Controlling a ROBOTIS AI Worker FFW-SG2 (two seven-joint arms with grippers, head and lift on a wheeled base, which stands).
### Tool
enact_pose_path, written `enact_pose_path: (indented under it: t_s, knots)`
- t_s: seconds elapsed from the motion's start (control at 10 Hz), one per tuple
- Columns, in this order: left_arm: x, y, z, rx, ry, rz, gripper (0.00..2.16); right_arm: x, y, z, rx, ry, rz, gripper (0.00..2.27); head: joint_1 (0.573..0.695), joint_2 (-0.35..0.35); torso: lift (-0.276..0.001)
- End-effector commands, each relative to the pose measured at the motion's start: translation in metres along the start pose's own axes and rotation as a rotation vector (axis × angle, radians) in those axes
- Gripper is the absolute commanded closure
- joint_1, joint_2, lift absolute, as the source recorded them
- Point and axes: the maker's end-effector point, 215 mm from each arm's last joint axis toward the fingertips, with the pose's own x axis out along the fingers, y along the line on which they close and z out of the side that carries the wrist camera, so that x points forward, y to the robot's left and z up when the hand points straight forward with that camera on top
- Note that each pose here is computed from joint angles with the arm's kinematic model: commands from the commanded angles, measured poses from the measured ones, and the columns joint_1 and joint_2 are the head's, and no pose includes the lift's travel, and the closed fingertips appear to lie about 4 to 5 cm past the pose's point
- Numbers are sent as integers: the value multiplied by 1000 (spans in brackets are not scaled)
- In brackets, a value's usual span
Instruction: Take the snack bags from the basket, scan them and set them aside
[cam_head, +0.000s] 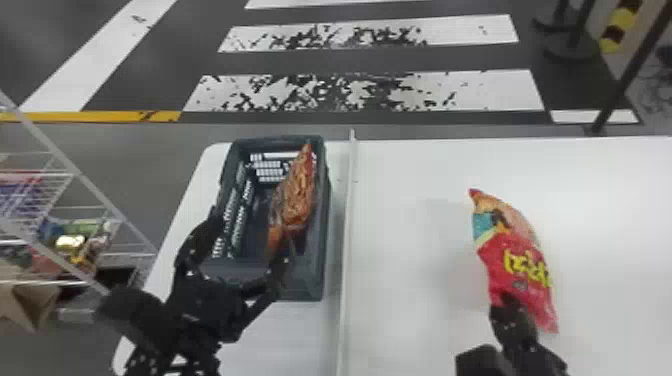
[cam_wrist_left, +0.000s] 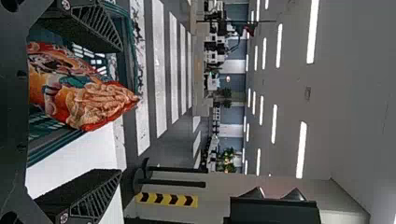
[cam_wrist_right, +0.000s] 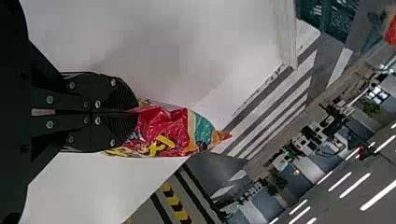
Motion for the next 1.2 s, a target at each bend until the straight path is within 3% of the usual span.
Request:
enact_pose_path:
  t_s: [0.0, 0.3, 0.6, 0.8, 1.1]
  knots:
    - [0, -1, -3, 2, 4, -1, 80, 9, -43, 11, 235, 18, -2, 2250, 695, 128, -75]
    - [0, 0, -4, 0, 7, -1, 80, 15, -102, 16, 692, 36, 84, 2250, 695, 45, -75]
    - [2, -3, -9, 7, 12, -6, 80, 15, -153, -6, 1028, 45, 101, 2250, 695, -28, -75]
    - [4, -8, -6, 3, 2, -13, 80, 9, -173, -29, 1142, 87, 42, 2250, 695, -80, -75]
    - [5, -10, -7, 14, 0, -8, 80, 0, -159, -70, 1104, 234, -23, 2250, 695, -169, -75]
